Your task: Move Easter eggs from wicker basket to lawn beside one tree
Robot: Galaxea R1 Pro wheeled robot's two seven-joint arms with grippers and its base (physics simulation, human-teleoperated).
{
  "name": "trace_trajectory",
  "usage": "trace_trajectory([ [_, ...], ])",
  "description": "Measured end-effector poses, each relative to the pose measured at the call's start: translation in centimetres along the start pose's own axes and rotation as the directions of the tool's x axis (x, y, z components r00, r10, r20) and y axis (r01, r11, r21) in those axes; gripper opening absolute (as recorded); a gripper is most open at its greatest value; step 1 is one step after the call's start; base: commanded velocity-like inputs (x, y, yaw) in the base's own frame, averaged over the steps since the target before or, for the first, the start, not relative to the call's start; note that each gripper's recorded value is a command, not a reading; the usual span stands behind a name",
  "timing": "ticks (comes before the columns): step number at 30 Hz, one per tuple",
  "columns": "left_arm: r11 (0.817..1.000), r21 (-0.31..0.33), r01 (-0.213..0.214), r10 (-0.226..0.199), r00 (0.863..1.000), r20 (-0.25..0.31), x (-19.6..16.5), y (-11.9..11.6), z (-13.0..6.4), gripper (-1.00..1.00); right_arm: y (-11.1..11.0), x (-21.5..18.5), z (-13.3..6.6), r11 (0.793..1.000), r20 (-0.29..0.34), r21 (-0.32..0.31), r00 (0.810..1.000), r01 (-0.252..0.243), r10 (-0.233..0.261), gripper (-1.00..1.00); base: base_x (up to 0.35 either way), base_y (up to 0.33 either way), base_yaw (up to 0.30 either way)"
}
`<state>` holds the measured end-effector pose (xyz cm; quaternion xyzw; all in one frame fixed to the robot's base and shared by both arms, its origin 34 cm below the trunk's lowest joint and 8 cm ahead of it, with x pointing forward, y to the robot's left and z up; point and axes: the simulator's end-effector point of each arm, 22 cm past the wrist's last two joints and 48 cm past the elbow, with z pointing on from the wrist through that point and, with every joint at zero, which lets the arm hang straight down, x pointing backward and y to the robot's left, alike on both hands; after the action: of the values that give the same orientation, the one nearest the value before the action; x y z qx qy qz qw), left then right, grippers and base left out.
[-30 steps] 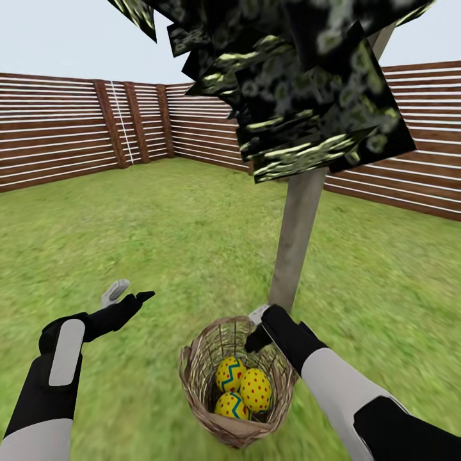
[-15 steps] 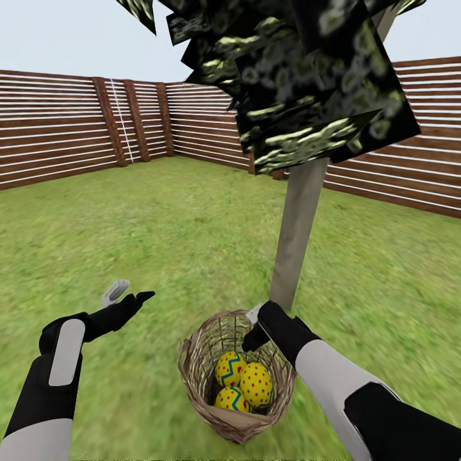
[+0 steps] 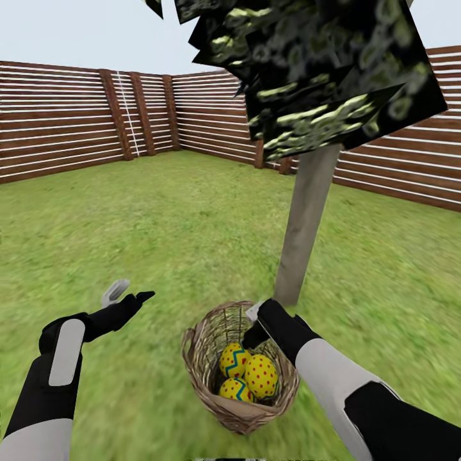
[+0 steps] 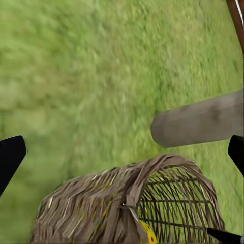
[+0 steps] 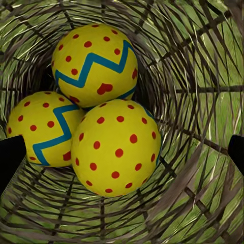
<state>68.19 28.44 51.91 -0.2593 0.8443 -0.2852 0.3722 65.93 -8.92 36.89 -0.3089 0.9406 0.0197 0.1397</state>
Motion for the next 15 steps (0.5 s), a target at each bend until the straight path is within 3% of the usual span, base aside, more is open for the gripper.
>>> trace_trajectory([
  [15, 0.999, -0.051, 0.020, -0.022, 0.998, -0.052, 2.6, 3.6, 2.6, 1.00, 0.6, 2.3, 4.2, 0.999, -0.055, -0.033, 0.998, -0.011, 0.009, 1.00, 0.000, 0.000, 0.106],
])
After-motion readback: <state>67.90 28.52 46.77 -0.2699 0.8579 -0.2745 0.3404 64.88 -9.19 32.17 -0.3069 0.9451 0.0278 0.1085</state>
